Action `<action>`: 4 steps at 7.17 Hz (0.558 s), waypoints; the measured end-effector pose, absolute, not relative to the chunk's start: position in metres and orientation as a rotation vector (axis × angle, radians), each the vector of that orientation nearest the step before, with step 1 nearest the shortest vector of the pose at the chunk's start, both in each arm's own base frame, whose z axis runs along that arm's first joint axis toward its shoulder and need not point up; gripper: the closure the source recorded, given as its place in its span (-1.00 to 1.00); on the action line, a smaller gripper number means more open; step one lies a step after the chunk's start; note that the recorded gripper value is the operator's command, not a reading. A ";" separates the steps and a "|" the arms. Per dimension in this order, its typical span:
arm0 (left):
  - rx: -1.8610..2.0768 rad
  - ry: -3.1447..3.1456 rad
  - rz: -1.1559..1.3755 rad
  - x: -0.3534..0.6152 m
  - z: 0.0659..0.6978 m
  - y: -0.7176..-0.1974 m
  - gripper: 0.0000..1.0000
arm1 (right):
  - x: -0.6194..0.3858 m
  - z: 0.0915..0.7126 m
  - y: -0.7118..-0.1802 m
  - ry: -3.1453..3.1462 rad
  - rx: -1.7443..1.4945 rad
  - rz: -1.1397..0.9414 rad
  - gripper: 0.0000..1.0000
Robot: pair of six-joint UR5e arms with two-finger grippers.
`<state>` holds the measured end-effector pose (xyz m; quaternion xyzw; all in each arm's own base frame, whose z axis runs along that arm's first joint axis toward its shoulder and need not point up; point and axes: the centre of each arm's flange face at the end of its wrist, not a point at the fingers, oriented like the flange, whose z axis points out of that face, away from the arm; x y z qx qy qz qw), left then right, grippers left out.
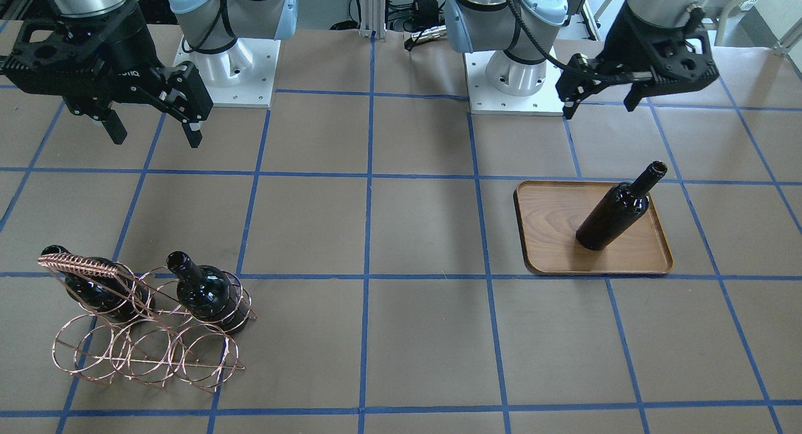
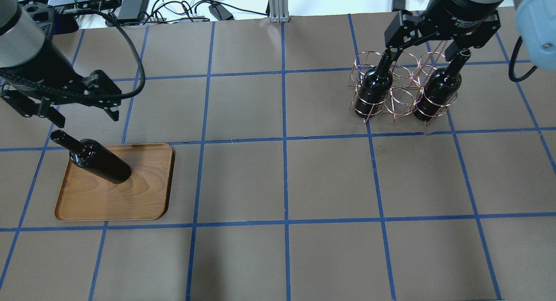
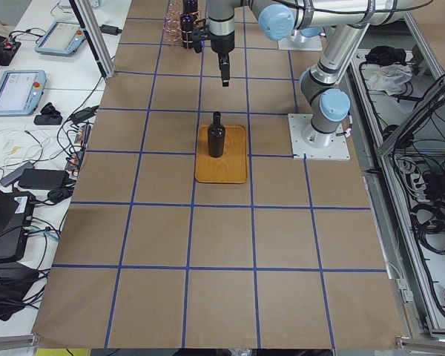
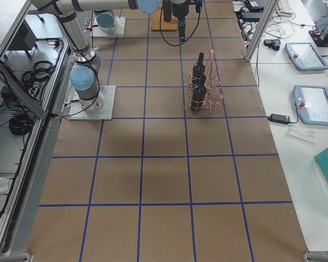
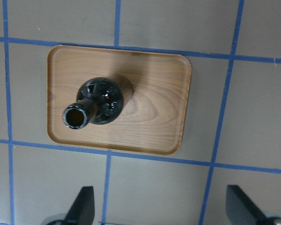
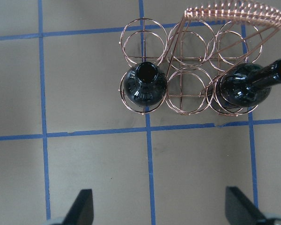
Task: Take wine from basket and place on tray
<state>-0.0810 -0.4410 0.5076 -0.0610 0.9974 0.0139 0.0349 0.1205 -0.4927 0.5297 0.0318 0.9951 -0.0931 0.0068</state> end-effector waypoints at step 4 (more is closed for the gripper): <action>-0.069 3.121 -0.024 -0.149 0.513 -0.426 -1.00 | 0.123 0.533 -0.490 3.107 0.088 -0.285 -1.00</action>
